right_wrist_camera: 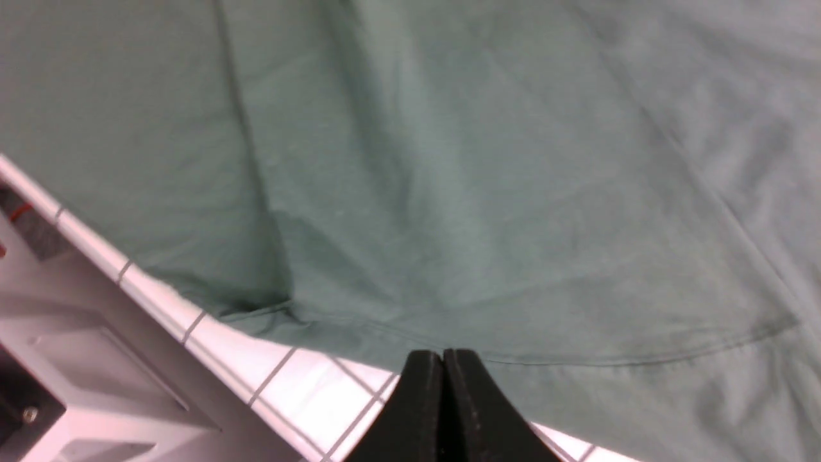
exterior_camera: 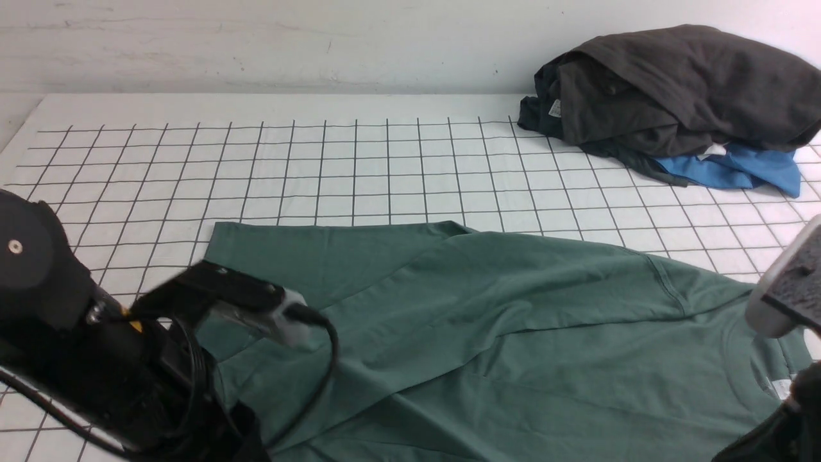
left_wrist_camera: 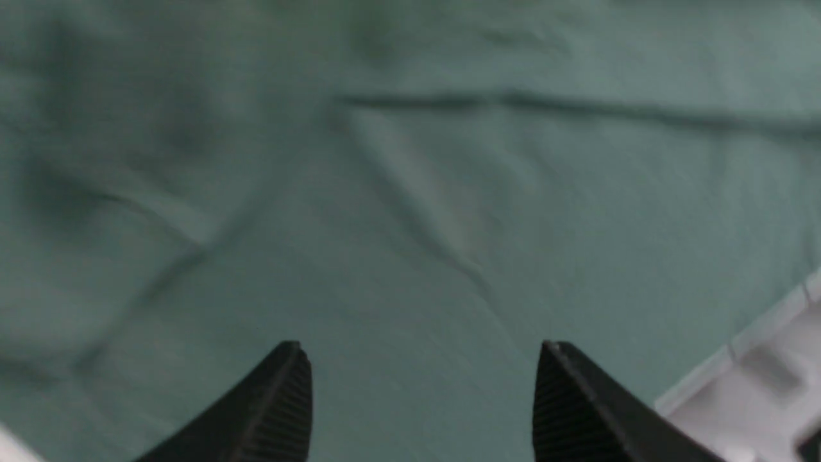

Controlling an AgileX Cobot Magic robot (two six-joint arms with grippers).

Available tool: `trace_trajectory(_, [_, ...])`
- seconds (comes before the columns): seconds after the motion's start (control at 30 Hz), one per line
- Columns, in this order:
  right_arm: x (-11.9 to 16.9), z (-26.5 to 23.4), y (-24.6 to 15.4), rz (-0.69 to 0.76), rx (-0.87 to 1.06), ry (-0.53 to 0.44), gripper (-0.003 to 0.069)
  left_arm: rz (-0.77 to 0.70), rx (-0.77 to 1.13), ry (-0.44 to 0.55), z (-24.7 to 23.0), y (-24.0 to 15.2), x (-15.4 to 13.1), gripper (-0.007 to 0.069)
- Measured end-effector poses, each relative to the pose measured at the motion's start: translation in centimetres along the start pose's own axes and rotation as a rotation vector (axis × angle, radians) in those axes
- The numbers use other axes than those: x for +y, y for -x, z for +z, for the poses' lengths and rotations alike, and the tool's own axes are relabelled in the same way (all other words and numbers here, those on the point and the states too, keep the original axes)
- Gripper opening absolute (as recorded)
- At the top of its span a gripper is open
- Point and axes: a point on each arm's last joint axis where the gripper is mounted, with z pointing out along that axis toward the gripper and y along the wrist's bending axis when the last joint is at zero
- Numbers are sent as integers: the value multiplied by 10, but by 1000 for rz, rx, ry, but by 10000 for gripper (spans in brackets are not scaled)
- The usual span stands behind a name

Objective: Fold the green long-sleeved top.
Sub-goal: Use both arms simultaneously to clamp the lower edge of the clothing fabric

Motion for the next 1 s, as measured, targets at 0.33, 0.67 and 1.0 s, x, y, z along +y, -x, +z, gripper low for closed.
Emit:
trace_trajectory(0.33, [4,1,0,-78,14,-26,-14,503,438,147,56,-72,-42,412])
trace_trajectory(0.67, [4,1,0,-80,15,-28,-14,504,254,133,74,-67,-53,412])
trace_trajectory(1.0, [4,1,0,-80,16,-30,-14,618,425,134,95,-85,-74,427])
